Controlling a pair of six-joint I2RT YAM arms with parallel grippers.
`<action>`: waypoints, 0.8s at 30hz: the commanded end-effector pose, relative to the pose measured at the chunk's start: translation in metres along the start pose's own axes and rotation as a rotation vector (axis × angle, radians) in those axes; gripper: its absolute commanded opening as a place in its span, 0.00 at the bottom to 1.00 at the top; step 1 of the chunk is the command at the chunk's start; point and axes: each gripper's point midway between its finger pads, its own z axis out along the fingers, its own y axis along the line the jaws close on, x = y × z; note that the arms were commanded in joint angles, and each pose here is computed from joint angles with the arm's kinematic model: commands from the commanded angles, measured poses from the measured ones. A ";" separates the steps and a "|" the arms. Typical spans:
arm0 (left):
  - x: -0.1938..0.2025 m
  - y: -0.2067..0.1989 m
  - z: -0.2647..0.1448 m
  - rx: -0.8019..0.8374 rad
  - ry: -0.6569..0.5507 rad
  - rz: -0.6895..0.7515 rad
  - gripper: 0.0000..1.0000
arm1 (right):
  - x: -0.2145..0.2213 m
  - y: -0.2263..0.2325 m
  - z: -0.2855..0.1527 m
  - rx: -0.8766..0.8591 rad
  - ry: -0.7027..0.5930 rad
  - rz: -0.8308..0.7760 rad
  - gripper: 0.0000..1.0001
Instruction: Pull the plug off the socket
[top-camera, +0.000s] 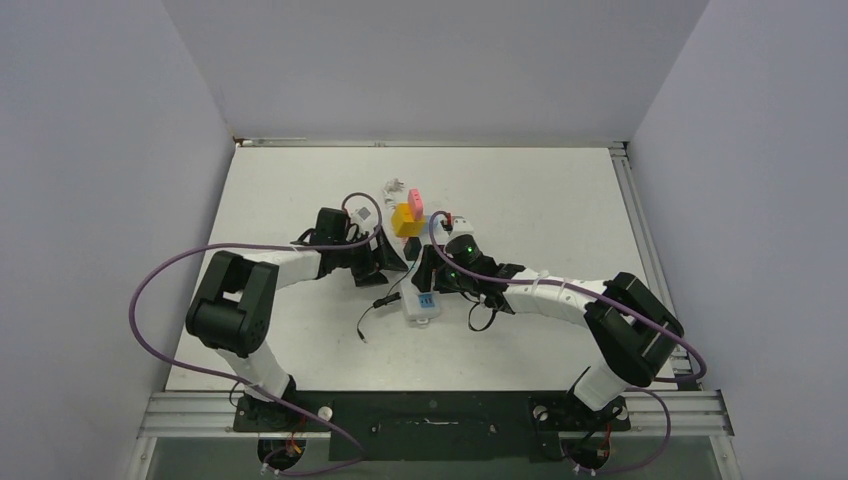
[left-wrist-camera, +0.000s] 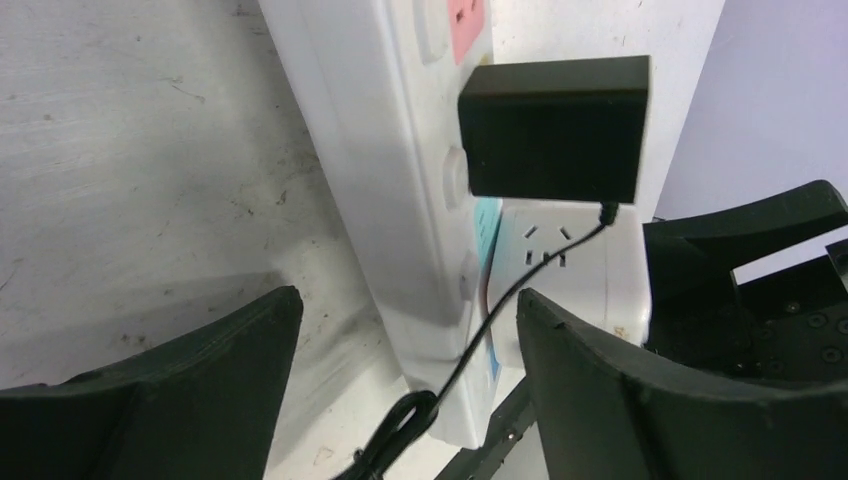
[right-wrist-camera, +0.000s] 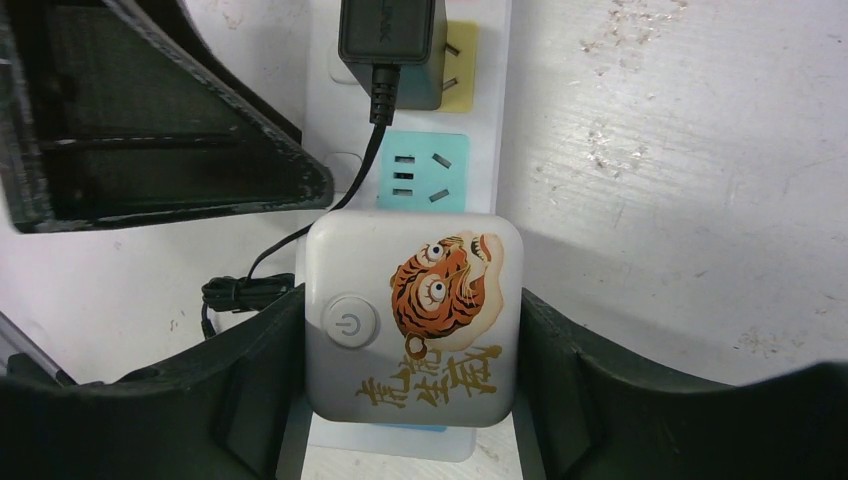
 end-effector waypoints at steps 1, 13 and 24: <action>-0.010 -0.013 0.008 0.101 0.019 -0.029 0.71 | -0.035 0.050 -0.014 -0.201 -0.098 0.020 0.05; -0.010 -0.002 0.010 0.069 0.016 -0.048 0.57 | -0.033 0.050 -0.017 -0.207 -0.092 0.001 0.05; -0.009 -0.003 0.010 0.075 0.019 -0.051 0.39 | -0.024 0.031 -0.006 -0.120 -0.074 -0.021 0.05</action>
